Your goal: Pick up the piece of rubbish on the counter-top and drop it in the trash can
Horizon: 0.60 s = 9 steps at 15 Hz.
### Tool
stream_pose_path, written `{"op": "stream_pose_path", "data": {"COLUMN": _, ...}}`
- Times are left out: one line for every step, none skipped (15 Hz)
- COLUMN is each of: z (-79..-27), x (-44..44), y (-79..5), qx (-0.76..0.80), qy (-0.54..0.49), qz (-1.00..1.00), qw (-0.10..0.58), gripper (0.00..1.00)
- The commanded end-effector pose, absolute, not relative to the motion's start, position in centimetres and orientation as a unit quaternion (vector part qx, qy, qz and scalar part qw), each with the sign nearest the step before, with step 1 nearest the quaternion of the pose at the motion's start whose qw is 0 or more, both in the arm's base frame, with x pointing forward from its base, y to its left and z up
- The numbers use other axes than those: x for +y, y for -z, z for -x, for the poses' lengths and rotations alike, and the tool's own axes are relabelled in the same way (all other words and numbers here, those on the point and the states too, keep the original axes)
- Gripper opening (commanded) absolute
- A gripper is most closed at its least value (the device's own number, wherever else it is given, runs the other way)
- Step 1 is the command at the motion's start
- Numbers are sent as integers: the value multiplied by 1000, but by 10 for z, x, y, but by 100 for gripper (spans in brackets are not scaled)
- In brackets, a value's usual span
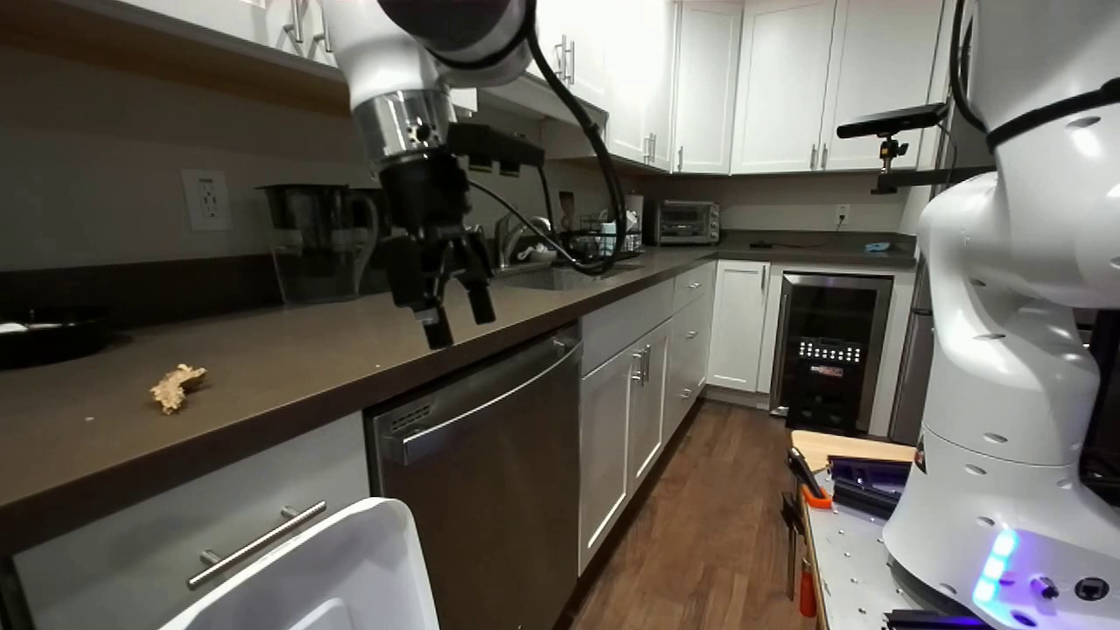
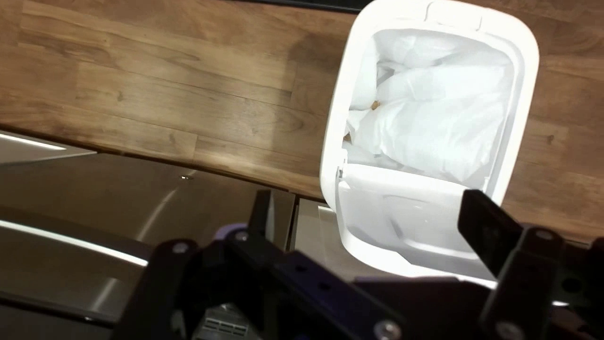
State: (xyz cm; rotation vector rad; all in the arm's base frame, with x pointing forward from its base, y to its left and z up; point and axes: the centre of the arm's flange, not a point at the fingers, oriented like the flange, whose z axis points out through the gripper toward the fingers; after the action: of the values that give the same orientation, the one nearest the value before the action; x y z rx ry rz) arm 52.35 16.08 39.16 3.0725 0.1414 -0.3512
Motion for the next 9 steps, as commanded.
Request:
{"op": "stream_pose_path", "data": {"z": -577, "x": 187, "y": -401, "qx": 59, "qy": 106, "qz": -993, "qw": -3, "gripper": 100}}
{"op": "stream_pose_path", "data": {"z": -586, "x": 191, "y": -398, "qx": 58, "qy": 96, "qz": -994, "qw": -3, "gripper": 100}}
{"op": "stream_pose_path", "data": {"z": -597, "x": 196, "y": -393, "qx": 57, "qy": 86, "qz": -995, "qw": -10, "gripper": 100}}
{"op": "stream_pose_path", "data": {"z": -606, "x": 198, "y": -388, "qx": 53, "qy": 74, "qz": -996, "qw": -13, "gripper": 100}}
{"op": "stream_pose_path", "data": {"z": -617, "x": 202, "y": -380, "qx": 52, "qy": 61, "qz": -997, "qw": -19, "gripper": 100}}
{"op": "stream_pose_path", "data": {"z": -629, "x": 207, "y": -369, "qx": 52, "qy": 49, "qz": -997, "qw": -26, "gripper": 100}}
{"op": "stream_pose_path", "data": {"z": -639, "x": 211, "y": -360, "qx": 48, "qy": 39, "qz": -998, "qw": -29, "gripper": 100}}
{"op": "stream_pose_path", "data": {"z": -651, "x": 215, "y": -348, "qx": 39, "qy": 28, "qz": -998, "qw": -33, "gripper": 100}}
{"op": "stream_pose_path", "data": {"z": -660, "x": 220, "y": -340, "qx": 31, "qy": 14, "qz": -999, "qw": -35, "gripper": 100}}
